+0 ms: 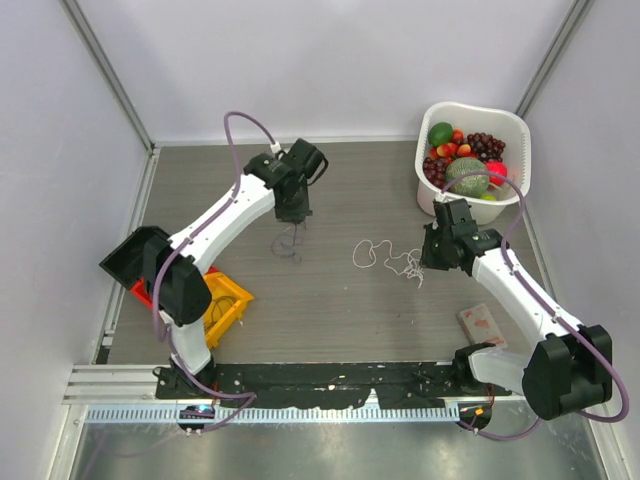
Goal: Untangle the cables
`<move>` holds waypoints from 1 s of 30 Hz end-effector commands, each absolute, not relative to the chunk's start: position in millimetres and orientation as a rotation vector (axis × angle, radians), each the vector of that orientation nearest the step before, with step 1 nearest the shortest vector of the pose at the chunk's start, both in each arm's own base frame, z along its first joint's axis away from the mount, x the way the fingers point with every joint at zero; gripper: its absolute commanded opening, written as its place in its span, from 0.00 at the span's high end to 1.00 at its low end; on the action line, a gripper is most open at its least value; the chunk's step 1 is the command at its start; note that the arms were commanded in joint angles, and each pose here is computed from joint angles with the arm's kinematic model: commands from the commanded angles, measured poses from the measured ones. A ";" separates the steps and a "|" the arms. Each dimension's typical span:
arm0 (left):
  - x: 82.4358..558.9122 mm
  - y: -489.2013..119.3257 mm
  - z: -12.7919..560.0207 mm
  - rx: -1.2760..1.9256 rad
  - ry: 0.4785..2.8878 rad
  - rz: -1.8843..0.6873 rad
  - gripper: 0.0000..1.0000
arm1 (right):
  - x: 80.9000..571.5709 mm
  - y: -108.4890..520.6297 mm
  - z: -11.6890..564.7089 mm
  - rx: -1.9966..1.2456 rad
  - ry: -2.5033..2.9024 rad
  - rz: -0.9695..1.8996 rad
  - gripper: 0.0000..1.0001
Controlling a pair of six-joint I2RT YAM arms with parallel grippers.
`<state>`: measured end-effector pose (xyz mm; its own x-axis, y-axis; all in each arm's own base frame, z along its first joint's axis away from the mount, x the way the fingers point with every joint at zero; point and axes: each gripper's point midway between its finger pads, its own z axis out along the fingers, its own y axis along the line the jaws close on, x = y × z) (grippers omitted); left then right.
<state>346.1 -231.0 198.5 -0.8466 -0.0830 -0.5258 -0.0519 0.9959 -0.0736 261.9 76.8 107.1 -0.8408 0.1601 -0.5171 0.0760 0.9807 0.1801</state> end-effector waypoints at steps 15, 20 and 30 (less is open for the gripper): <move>300.6 -241.6 103.6 0.163 2.882 -0.134 0.00 | 267.5 90.0 101.1 0.126 2.581 0.266 0.99; 291.2 -256.6 78.6 0.289 2.995 -0.213 0.00 | 267.3 89.8 102.9 0.122 2.577 0.267 0.99; 256.9 -286.3 54.6 0.441 3.107 -0.368 0.00 | 266.2 90.8 102.7 0.123 2.578 0.276 0.99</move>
